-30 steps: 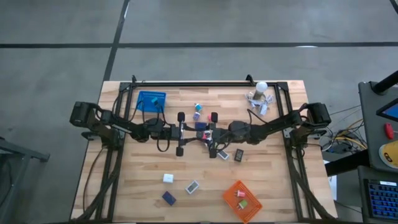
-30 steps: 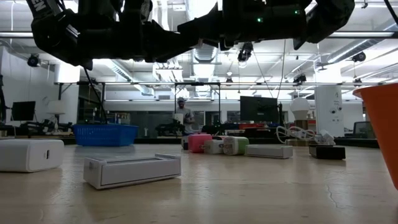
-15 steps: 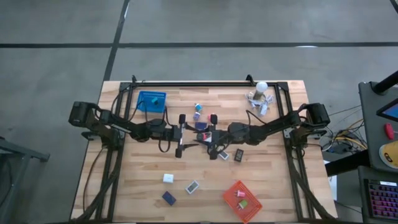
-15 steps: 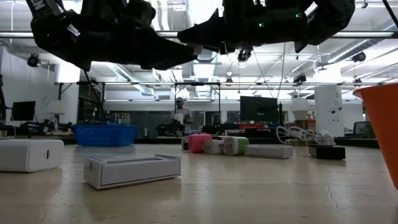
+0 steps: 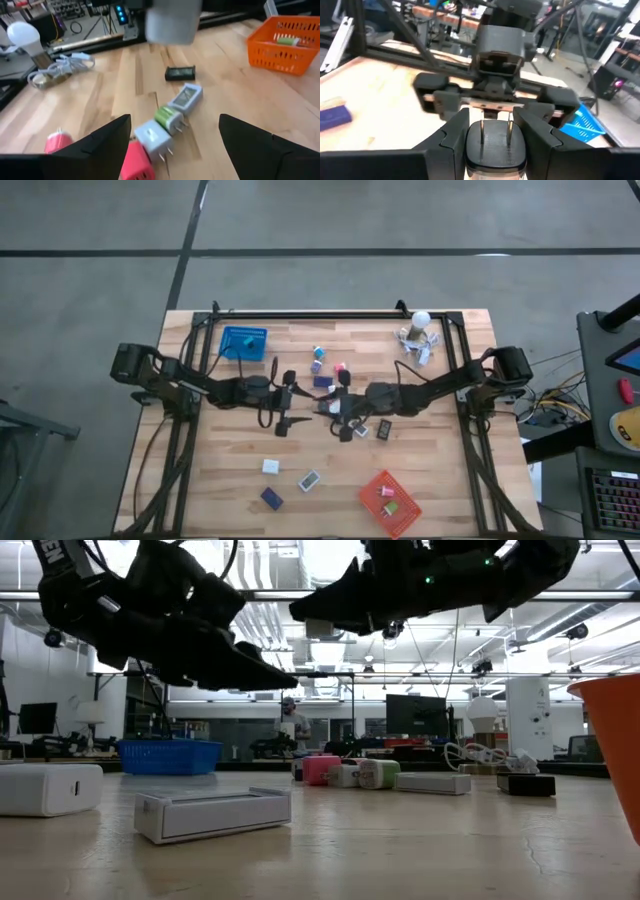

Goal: Pick & Place Office items
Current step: Put the top white and black charger adapter into the orange bin

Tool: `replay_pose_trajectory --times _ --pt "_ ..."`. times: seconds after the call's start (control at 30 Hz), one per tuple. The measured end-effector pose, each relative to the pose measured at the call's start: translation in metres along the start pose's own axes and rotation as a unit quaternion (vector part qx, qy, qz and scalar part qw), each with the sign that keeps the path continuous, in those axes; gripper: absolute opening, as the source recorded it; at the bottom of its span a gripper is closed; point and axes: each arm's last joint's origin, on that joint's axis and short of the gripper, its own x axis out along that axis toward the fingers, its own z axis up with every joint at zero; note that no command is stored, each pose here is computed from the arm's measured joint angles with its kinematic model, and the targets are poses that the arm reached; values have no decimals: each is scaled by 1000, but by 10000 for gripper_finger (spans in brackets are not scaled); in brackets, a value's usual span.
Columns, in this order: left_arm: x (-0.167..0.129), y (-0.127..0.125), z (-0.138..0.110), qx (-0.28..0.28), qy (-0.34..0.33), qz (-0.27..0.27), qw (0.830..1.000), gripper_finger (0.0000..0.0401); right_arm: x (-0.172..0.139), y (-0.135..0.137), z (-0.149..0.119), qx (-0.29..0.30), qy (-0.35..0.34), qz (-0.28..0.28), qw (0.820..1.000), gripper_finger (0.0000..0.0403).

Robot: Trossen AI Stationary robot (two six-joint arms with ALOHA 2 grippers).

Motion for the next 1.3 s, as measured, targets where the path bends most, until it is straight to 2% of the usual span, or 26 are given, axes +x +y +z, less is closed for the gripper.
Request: replay_pose_trajectory --times 0.23,0.57,1.0,1.3 --pt "-3 -1 -6 0 11 0 1000 304 -8 18 5 11 20 32 999 125" --pt "-4 -2 -8 1 13 0 1000 303 -17 48 -6 39 109 79 990 125" --pt "-4 -2 -8 3 13 0 1000 303 -44 91 -8 91 199 134 967 125" --pt "-3 -2 -8 3 13 1 1000 303 -71 113 1 144 243 156 946 125"
